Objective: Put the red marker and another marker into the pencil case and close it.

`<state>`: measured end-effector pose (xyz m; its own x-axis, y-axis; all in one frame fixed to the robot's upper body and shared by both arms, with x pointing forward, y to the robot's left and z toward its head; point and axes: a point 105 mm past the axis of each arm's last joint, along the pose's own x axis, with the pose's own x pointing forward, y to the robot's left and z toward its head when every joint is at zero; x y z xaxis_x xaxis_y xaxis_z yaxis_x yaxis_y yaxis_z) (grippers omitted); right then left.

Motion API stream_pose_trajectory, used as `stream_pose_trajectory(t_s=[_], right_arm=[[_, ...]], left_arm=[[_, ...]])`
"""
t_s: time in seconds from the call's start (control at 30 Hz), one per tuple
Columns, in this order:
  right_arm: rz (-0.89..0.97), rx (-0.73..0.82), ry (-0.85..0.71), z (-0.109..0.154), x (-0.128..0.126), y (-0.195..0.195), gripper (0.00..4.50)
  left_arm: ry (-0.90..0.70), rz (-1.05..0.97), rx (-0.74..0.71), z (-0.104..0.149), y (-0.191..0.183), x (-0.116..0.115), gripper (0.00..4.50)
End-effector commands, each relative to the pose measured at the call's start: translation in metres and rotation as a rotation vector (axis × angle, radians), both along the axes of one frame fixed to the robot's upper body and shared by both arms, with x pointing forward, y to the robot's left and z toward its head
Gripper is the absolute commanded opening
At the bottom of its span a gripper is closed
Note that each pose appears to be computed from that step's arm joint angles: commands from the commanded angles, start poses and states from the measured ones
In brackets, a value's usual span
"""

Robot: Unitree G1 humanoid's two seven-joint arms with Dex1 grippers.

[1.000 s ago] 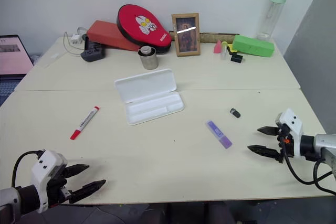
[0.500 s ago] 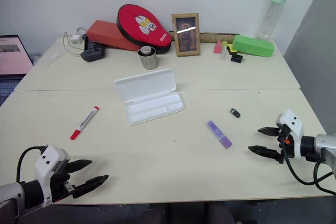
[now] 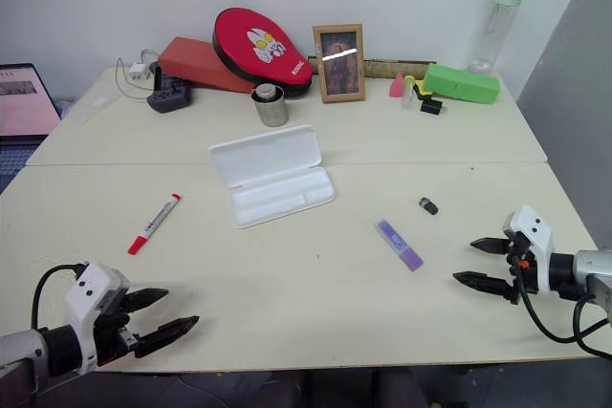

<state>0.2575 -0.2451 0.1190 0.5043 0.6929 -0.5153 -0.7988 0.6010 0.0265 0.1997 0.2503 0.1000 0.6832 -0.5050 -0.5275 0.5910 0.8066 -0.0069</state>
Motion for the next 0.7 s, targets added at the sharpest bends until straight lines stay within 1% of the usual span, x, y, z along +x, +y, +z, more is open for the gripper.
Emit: stream_pose_trajectory(t_s=[0.03, 0.13, 0.2, 0.27, 0.3, 0.43, 0.57, 0.7], right_arm=[[0.086, 0.063, -0.105, 0.035, 0.004, 0.019, 4.47], [0.182, 0.162, -0.197, 0.07, 0.006, 0.047, 4.47], [0.234, 0.178, -0.227, 0.084, 0.003, 0.061, 4.47], [0.265, 0.155, -0.26, 0.09, 0.002, 0.07, 4.47], [0.269, 0.147, -0.275, 0.092, 0.002, 0.073, 4.47], [0.355, 0.156, -0.32, 0.098, -0.001, 0.097, 4.47], [0.374, 0.164, -0.33, 0.098, -0.003, 0.106, 4.47], [0.372, 0.154, -0.33, 0.095, -0.004, 0.107, 4.47]], left_arm=[[-0.067, -0.097, -0.017, 0.014, -0.026, 0.016, 4.5], [-0.126, -0.159, -0.007, 0.022, -0.043, 0.04, 4.5], [-0.15, -0.201, -0.004, 0.027, -0.052, 0.05, 4.5], [-0.172, -0.24, -0.006, 0.033, -0.061, 0.062, 4.5], [-0.177, -0.256, -0.003, 0.035, -0.064, 0.065, 4.5], [-0.2, -0.324, 0.009, 0.033, -0.08, 0.093, 4.5], [-0.246, -0.371, 0.019, 0.039, -0.091, 0.126, 4.5], [-0.251, -0.412, 0.006, 0.043, -0.095, 0.142, 4.5]])
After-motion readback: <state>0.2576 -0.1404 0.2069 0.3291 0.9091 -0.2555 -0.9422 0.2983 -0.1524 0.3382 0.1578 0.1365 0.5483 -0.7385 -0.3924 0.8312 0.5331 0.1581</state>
